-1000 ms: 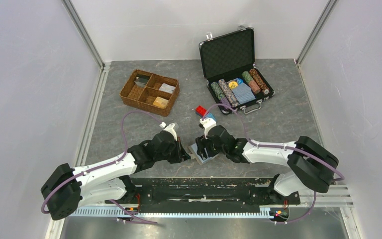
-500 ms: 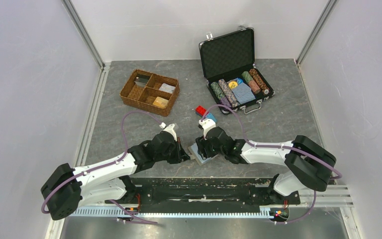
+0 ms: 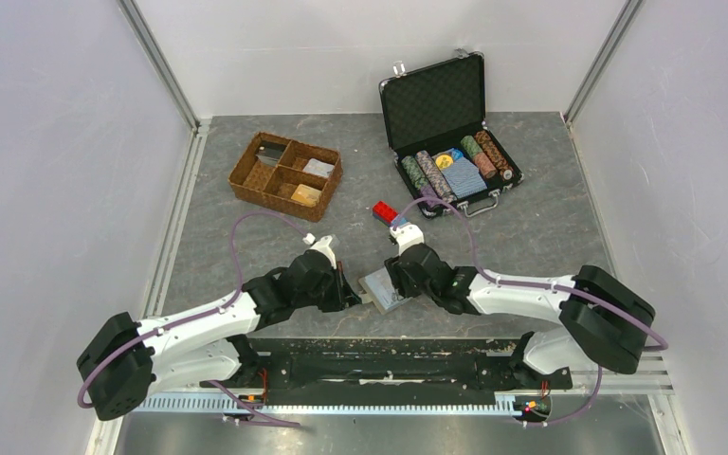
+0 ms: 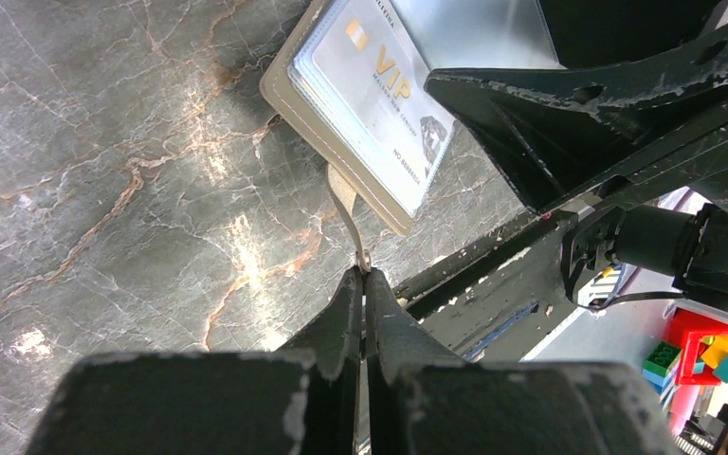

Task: Take the credit cards out of the card holder
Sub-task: Open the card holder at the center of the board, then remove the credit card from the card holder.

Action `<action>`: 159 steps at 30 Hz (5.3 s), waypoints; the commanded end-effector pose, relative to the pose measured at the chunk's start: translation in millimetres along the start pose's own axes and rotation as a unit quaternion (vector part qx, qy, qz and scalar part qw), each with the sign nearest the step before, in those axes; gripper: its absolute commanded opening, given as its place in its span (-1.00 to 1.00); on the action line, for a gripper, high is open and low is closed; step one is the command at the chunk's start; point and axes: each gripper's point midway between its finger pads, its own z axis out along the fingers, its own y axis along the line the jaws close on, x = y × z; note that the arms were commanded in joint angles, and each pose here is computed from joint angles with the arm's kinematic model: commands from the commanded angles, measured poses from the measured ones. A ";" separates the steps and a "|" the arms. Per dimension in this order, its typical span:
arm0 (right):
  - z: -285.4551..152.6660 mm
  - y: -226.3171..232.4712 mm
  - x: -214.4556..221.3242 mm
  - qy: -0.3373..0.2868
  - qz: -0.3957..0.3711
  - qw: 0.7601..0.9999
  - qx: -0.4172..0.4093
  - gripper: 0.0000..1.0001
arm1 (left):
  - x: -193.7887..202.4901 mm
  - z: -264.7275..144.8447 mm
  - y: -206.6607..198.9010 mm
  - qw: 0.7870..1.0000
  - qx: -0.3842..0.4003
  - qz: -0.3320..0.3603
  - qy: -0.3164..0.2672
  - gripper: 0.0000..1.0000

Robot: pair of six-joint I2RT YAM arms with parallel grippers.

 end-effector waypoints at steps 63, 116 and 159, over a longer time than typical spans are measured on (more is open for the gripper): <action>-0.5 24.0 31.5 0.049 0.146 0.964 -0.215 -0.39 | 2.8 61.4 28.7 0.997 -0.074 -0.019 0.027 -0.66; -23.7 -1.3 34.6 0.011 0.219 0.939 -0.265 -1.00 | 17.7 60.1 54.8 0.991 -0.125 -0.004 0.056 -0.70; -8.3 2.7 16.3 0.031 0.229 0.938 -0.258 -0.22 | 3.9 83.3 9.6 0.996 -0.055 -0.014 0.067 -0.73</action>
